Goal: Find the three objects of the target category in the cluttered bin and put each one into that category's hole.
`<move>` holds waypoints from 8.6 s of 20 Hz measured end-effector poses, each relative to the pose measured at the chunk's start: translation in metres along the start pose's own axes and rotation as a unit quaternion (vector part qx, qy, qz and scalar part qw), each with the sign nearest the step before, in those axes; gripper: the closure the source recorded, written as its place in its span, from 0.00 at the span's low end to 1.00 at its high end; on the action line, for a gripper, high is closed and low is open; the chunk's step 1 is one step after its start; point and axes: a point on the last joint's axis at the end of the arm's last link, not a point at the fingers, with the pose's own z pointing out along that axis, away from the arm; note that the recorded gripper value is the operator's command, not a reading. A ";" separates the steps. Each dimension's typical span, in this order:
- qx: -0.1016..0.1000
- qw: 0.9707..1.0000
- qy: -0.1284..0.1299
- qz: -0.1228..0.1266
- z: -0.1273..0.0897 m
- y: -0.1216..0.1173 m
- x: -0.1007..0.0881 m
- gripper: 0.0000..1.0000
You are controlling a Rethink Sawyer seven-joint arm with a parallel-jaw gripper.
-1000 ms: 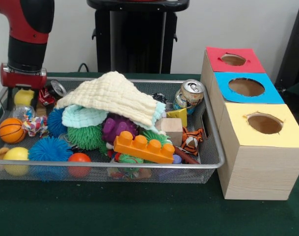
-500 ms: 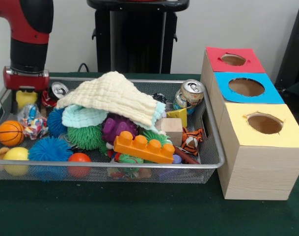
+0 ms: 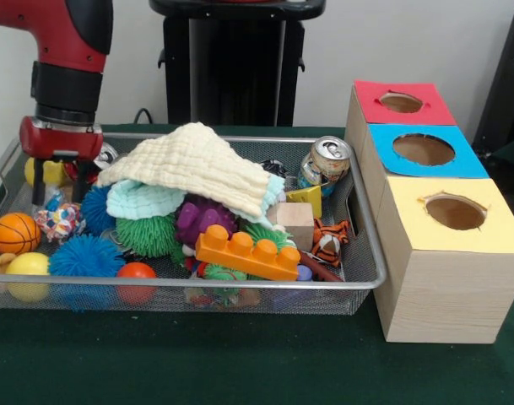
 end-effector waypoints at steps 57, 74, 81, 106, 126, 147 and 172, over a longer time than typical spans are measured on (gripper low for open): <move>-0.016 0.993 0.090 -0.070 -0.018 0.014 0.012 0.00; 0.005 0.993 0.089 -0.080 -0.015 0.016 0.019 0.00; 0.006 0.994 0.089 -0.064 -0.012 0.008 0.030 0.00; 0.013 0.994 0.068 -0.079 0.007 0.015 0.016 1.00; 0.022 0.999 0.027 -0.035 -0.023 -0.017 0.017 1.00; -0.057 0.994 0.001 0.094 -0.136 -0.034 -0.018 1.00; -0.094 0.992 -0.054 0.068 -0.248 0.017 -0.187 1.00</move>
